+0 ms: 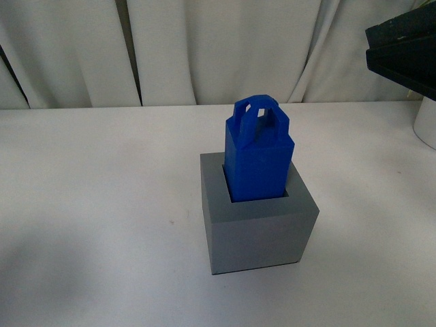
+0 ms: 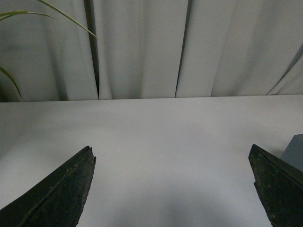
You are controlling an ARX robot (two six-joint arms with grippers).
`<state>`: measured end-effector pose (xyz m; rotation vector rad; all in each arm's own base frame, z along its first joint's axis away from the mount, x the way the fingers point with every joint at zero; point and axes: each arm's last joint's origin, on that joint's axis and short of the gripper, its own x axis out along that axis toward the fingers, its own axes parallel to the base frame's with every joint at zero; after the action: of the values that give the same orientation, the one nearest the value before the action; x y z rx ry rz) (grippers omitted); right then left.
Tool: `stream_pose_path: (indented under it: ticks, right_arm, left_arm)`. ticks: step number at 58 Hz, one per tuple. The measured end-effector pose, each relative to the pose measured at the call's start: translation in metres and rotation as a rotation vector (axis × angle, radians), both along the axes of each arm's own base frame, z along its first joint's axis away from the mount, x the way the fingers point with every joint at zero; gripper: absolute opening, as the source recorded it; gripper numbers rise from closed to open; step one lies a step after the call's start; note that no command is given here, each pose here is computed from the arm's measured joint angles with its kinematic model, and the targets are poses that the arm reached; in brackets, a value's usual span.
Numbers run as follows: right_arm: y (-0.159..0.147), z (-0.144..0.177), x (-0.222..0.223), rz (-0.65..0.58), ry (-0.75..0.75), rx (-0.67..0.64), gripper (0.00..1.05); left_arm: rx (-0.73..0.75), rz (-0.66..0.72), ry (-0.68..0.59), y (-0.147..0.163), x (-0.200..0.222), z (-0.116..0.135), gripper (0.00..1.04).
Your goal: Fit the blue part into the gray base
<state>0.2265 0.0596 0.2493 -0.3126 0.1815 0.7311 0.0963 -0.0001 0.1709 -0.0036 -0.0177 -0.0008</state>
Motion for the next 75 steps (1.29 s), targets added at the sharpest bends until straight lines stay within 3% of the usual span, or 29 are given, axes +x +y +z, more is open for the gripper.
stream_pose_path:
  ticks: [2, 4, 11, 15, 35, 75]
  right_arm:
    - [0.0, 0.0, 0.0, -0.009, 0.003, 0.005, 0.97]
    - [0.002, -0.002, 0.0, -0.098, -0.025, 0.019, 0.94]
    - [-0.009, -0.017, -0.013, -0.582, -0.173, 0.18, 0.72]
    - [-0.02, -0.023, -0.022, -0.708, -0.197, 0.236, 0.62]
    - [-0.041, -0.052, -0.059, -0.722, -0.182, 0.294, 0.01]
    - [-0.059, -0.082, -0.1, -0.729, -0.185, 0.303, 0.02]
  left_arm:
    - [0.0, 0.0, 0.0, 0.0, 0.0, 0.0, 0.99]
    - [0.0, 0.0, 0.0, 0.0, 0.0, 0.0, 0.99]
    - [0.0, 0.0, 0.0, 0.0, 0.0, 0.0, 0.99]
    - [0.0, 0.002, 0.0, 0.0, 0.0, 0.0, 0.99]
    - [0.0, 0.0, 0.0, 0.0, 0.0, 0.0, 0.99]
    - [0.0, 0.0, 0.0, 0.0, 0.0, 0.0, 0.99]
